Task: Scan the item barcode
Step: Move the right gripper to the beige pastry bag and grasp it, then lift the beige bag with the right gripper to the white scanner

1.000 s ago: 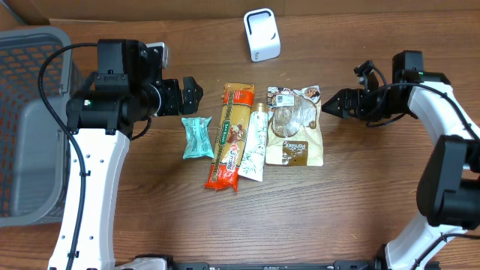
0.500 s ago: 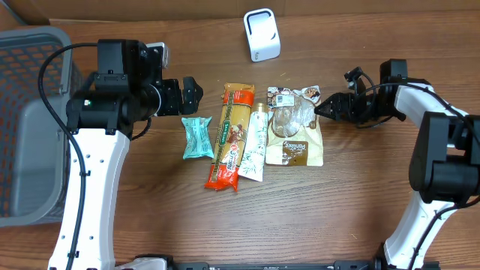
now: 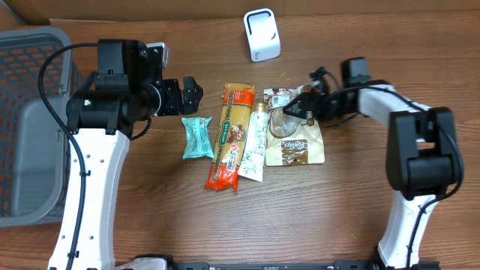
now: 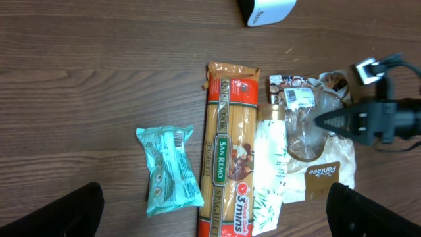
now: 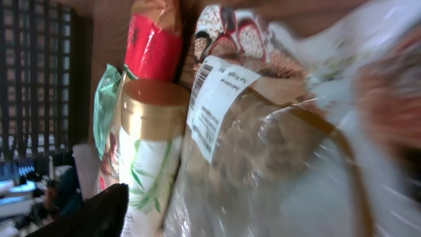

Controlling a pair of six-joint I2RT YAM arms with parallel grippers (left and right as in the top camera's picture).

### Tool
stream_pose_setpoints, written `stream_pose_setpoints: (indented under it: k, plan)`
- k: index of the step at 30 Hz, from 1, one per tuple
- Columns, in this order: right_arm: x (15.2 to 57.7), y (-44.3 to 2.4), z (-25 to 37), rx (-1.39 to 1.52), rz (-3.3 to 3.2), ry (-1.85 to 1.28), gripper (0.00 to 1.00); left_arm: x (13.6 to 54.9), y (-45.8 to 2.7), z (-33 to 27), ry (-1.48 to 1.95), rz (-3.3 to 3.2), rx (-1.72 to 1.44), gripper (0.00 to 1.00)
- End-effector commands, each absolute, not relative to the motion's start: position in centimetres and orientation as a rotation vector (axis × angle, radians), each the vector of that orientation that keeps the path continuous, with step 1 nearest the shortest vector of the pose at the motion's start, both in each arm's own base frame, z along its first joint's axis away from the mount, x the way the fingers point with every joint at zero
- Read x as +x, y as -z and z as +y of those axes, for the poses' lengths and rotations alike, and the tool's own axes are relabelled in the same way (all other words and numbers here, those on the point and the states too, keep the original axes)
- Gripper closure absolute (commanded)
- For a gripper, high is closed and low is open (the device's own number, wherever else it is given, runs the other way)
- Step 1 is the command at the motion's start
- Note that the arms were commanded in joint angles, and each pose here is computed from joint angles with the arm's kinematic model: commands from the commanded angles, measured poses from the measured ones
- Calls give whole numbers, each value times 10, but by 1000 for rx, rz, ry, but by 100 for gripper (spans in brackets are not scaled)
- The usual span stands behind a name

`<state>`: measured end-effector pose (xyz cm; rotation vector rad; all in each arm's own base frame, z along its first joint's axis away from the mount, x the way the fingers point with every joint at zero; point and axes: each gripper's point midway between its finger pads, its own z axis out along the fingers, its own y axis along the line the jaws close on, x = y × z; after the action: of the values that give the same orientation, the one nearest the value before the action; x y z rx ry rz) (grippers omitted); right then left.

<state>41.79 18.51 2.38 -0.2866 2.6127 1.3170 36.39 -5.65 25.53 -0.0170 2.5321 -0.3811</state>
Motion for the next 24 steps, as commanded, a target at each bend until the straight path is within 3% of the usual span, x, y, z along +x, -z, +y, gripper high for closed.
stream_pose_setpoints:
  k: [1, 7, 16, 24]
  plan:
    - [400, 25, 196, -97, 2832, -1200, 31, 364, -256, -62, 386, 2530, 19, 0]
    - [392, 25, 216, -143, 2841, -1213, 62, 364, -256, -62, 386, 2530, 19, 0]
    - [390, 21, 194, -24, 2870, -1273, 69, 364, -256, -62, 386, 2530, 19, 0]
    - [399, -21, 154, 35, 2802, -1389, 78, 364, -256, -62, 386, 2530, 19, 0]
